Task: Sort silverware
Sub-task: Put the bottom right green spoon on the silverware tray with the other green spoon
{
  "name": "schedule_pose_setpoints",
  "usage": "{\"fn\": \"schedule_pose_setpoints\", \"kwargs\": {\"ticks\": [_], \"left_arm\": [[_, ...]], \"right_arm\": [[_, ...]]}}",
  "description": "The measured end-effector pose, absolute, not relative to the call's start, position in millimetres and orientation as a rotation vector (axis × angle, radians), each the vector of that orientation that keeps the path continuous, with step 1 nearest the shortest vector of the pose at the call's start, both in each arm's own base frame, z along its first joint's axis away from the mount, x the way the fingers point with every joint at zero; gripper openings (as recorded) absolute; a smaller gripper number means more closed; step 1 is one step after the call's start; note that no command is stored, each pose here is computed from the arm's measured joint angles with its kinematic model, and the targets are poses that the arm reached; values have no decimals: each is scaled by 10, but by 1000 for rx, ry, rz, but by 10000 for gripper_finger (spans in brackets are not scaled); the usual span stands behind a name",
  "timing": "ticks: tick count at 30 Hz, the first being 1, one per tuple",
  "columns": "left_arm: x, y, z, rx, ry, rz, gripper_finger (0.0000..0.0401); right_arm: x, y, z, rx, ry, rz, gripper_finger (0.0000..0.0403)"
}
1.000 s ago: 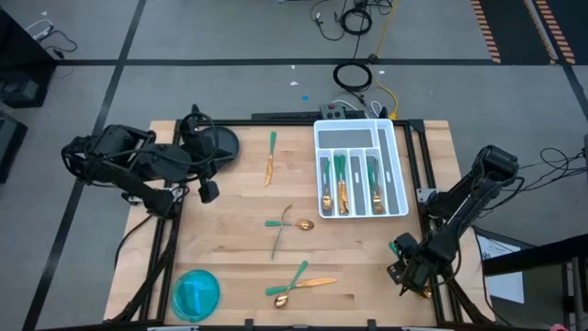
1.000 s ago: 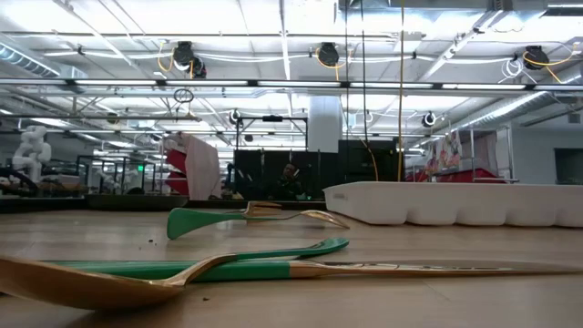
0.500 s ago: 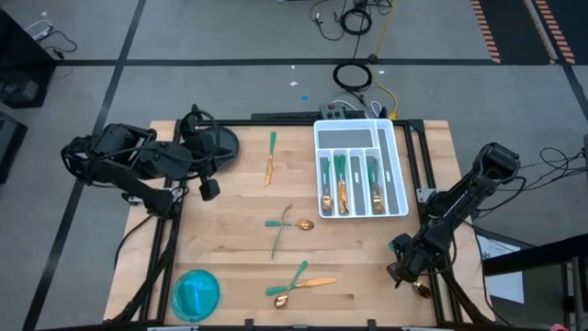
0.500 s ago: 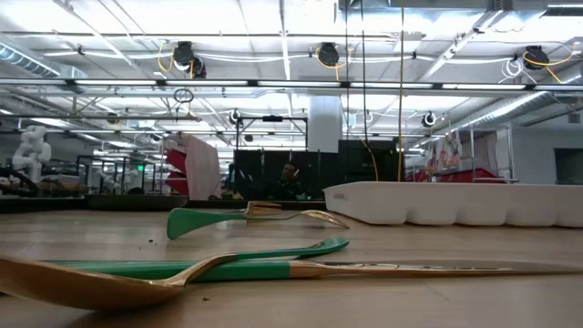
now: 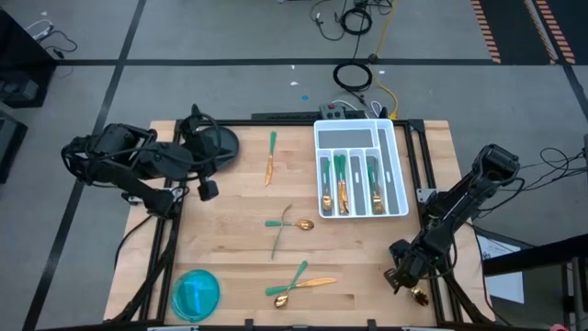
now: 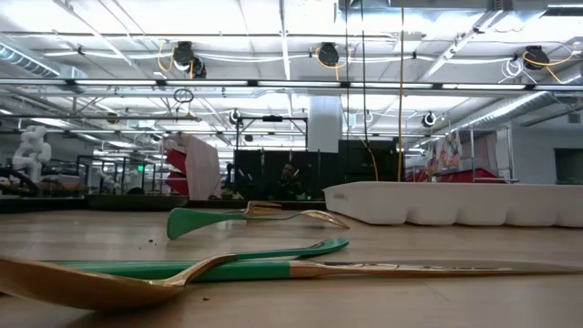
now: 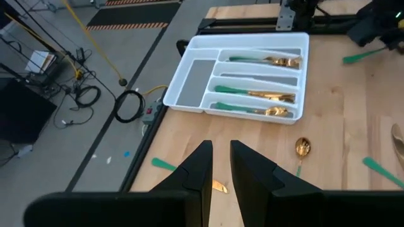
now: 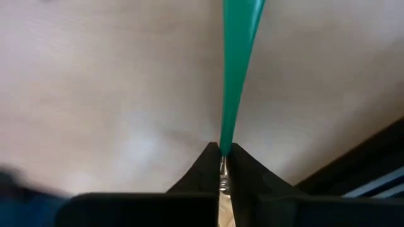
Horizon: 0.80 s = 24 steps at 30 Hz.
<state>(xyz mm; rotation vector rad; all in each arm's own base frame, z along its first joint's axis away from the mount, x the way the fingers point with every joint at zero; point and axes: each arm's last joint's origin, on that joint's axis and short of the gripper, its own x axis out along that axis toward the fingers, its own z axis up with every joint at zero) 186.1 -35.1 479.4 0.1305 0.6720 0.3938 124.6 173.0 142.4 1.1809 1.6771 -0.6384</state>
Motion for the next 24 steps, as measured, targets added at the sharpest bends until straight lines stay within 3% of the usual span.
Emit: {"fn": "schedule_pose_setpoints", "kwargs": {"ticks": [12, 24], "left_arm": [[1838, -332, 4781, 165, 686, 444, 63], [1787, -317, 4735, 197, 752, 452, 63]], "right_arm": [[1644, 1764, 1940, 1293, 1438, -674, 1], [2304, 944, 2430, 1179, 1248, -656, 0]]}}
